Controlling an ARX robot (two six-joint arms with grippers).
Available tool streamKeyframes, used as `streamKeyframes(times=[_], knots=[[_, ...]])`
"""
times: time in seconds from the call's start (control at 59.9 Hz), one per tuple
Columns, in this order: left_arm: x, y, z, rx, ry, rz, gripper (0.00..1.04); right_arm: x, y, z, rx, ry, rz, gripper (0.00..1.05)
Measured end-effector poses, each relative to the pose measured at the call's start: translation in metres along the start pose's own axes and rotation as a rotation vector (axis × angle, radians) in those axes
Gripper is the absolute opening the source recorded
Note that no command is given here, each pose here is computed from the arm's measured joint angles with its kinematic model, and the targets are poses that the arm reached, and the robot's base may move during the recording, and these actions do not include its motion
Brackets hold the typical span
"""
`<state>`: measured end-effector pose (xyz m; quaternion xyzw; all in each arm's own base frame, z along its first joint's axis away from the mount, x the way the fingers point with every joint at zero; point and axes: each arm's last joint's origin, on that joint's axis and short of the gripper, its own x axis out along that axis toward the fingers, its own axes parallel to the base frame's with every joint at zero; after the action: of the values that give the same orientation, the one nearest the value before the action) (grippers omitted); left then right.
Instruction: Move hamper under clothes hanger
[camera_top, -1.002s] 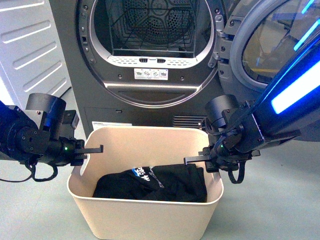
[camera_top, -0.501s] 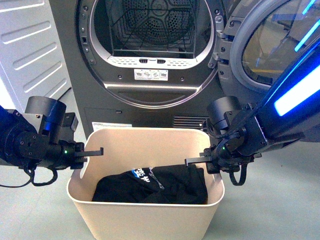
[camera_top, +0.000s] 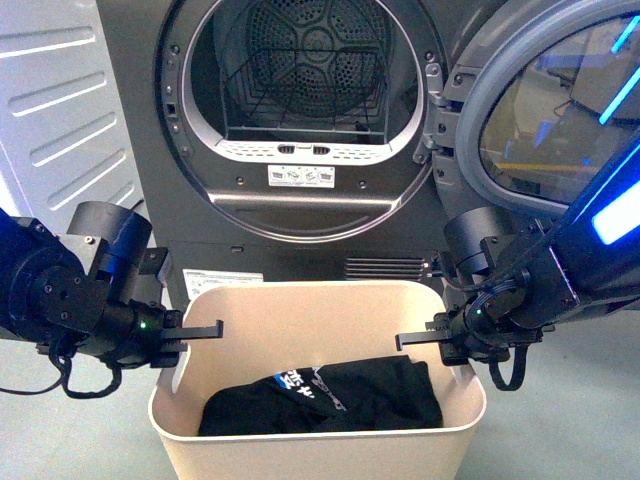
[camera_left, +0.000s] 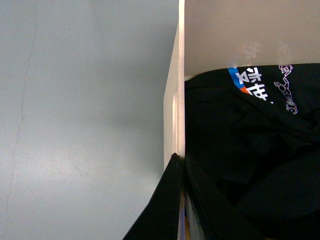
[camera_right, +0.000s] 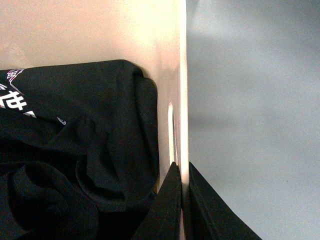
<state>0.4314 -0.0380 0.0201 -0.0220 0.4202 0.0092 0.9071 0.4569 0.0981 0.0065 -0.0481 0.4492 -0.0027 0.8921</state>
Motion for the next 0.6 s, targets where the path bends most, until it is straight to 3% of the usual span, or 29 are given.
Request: streamKeyframes(times=[0.301,0.601], knots=[[-0.021,0.004,0.023,0.002,-0.057,0.021,0.04,-0.017,0.001,0.009,0.009,-0.051,0.031,0.03],[-0.023,0.005,0.022,0.003,-0.044,0.046,0.04,-0.019,0.002,0.006,0.006,-0.048,0.034,0.03]])
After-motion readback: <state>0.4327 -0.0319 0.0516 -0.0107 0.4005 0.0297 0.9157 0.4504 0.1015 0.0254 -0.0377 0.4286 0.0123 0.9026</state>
